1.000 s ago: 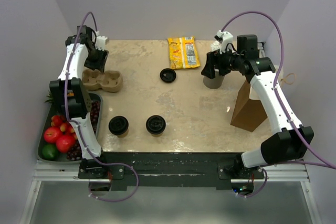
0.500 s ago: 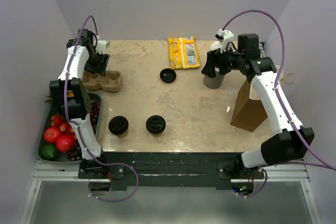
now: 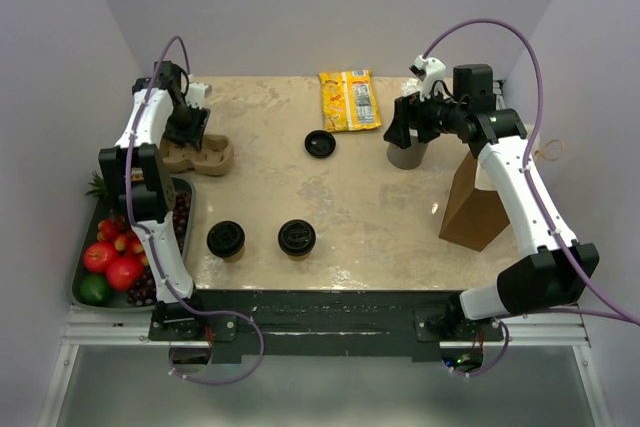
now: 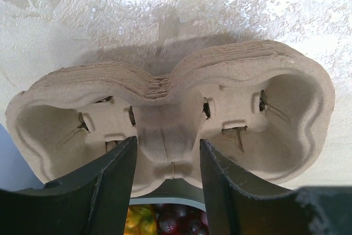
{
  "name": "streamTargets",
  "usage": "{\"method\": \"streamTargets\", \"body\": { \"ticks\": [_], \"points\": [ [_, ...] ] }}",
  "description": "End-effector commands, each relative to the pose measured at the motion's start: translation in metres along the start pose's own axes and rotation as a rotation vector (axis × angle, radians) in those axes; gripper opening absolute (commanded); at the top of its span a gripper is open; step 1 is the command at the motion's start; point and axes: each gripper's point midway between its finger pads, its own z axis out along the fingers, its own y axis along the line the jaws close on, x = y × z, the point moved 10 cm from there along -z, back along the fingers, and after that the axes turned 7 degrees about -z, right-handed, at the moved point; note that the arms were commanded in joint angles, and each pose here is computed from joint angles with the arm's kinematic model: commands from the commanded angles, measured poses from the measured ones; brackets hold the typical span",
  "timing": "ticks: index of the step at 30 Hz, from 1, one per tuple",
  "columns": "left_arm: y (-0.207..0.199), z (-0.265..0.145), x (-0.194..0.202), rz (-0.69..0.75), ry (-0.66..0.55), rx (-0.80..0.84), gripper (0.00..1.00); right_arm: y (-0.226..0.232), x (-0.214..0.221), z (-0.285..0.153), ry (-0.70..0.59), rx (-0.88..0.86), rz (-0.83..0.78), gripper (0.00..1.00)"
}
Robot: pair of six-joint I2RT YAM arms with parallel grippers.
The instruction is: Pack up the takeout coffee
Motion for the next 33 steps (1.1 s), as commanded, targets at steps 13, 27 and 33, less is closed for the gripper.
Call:
{"method": "streamTargets", "body": {
  "ticks": [13, 27, 33],
  "points": [
    [-0.001, 0.001, -0.007, -0.003, -0.023, -0.001, 0.49, 0.0, -0.008, -0.001, -0.045, -0.016, -0.007, 0.81],
    [0.0, -0.018, -0.009, 0.009, -0.056, -0.01, 0.37, 0.0, -0.006, 0.0, -0.041, -0.02, -0.007, 0.81],
    [-0.001, -0.004, 0.0, -0.016, -0.007, -0.018, 0.59, -0.001, -0.007, 0.002, -0.041, -0.024, -0.003, 0.81]
  ]
}}
